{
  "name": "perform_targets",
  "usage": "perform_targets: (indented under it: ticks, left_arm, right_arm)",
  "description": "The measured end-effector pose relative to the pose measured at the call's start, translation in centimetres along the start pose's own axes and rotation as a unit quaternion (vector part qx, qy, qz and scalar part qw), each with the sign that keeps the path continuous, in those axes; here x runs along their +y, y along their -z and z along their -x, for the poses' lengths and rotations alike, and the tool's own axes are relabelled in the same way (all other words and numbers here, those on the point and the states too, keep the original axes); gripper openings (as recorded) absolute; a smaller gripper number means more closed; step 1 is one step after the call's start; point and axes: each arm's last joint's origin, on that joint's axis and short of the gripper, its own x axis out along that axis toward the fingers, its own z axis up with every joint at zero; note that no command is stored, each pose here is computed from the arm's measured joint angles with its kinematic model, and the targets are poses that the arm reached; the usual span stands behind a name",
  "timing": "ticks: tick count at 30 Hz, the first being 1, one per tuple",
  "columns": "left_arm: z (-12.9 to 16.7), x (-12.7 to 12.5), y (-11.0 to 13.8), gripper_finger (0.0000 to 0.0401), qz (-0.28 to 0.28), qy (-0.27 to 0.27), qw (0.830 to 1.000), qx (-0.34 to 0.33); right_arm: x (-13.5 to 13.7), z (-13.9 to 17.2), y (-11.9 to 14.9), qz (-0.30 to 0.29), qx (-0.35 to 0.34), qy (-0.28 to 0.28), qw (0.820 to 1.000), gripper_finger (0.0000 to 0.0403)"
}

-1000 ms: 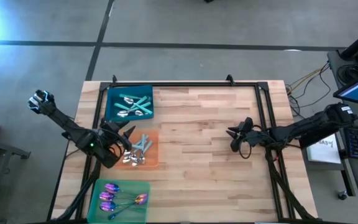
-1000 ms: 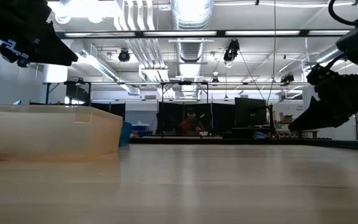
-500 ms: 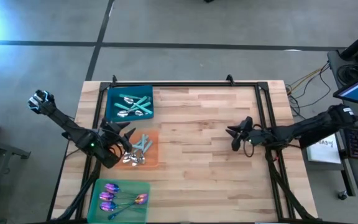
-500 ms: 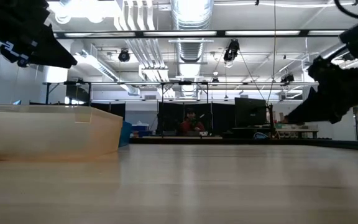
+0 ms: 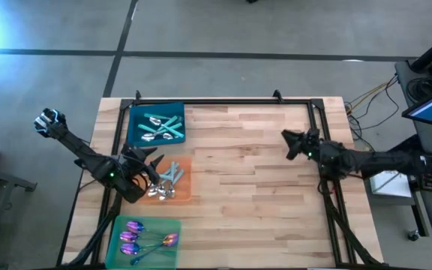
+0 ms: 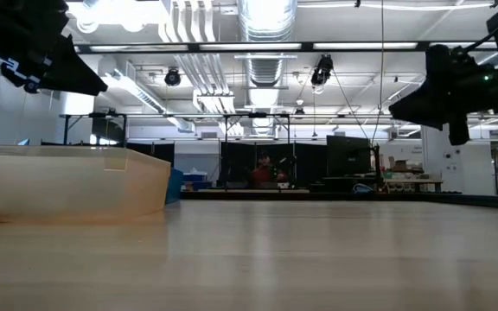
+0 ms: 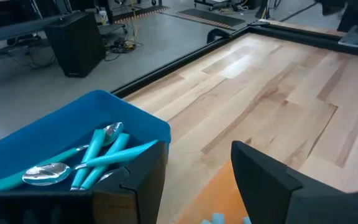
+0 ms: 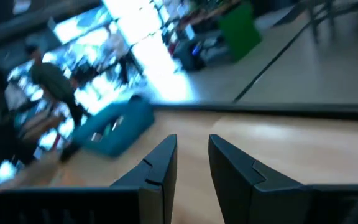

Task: Sort silverware by color (type)
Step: Return to Home Position

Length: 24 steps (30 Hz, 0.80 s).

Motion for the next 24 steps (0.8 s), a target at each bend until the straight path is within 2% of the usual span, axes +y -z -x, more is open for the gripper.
perform_targets:
  ticks: [8, 19, 24]
  left_arm:
    - [-0.2, -0.8, 0.1, 0.0166, -0.036, 0.005, 0.999, -0.008]
    - [-0.5, -2.7, 0.2, 0.0166, -0.065, 0.018, 0.997, -0.022]
    - [-0.7, -3.2, 0.5, 0.0166, -0.074, 0.017, 0.997, -0.022]
  right_arm:
    - [-2.1, 0.1, -2.5, -0.044, -0.113, 0.078, 0.99, 0.0082]
    - [-4.6, 1.4, -5.0, -0.069, -0.253, 0.18, 0.948, 0.0082]
    - [-5.4, 1.5, -5.3, -0.064, -0.272, 0.223, 0.934, 0.0082]
